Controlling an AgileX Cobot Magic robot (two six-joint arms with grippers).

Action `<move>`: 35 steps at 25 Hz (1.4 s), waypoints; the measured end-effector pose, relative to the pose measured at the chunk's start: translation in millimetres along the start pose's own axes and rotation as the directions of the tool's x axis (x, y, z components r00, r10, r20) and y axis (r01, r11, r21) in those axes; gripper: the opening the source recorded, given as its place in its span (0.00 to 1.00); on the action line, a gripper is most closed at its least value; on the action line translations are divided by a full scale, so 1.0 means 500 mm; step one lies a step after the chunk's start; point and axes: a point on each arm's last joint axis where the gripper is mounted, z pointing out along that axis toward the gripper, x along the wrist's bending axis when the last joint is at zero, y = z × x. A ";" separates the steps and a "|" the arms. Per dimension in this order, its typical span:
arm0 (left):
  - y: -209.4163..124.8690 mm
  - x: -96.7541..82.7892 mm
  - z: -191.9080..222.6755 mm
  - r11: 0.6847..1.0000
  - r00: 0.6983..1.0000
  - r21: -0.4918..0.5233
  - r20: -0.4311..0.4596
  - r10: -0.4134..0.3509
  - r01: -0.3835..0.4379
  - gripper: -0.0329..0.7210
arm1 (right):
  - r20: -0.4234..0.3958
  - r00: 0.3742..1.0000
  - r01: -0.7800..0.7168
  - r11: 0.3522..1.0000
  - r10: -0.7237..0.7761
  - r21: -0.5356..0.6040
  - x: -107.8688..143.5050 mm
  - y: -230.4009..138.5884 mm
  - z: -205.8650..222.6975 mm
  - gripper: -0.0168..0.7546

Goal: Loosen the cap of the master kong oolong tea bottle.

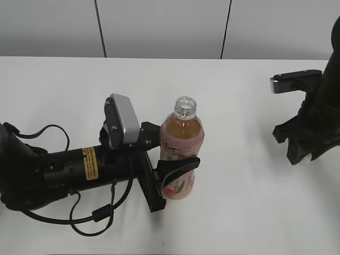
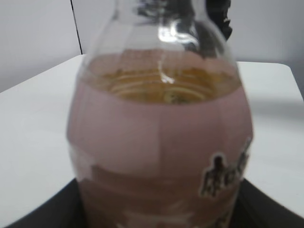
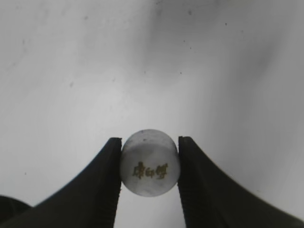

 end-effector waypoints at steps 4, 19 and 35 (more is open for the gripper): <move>0.000 0.000 0.000 1.000 1.000 0.000 0.001 0.000 0.000 0.56 | 0.006 0.998 -0.054 0.997 0.054 -0.055 0.001 -0.014 0.051 0.38; 0.000 0.000 0.000 1.000 1.000 0.000 0.001 0.000 0.000 0.56 | -0.001 0.996 -0.087 0.996 0.087 0.003 -0.001 -0.006 0.141 0.39; -0.007 -0.001 0.000 1.000 1.000 0.029 0.003 0.002 -0.002 0.78 | -0.002 0.996 -0.087 0.996 0.087 0.003 -0.001 -0.006 0.141 0.77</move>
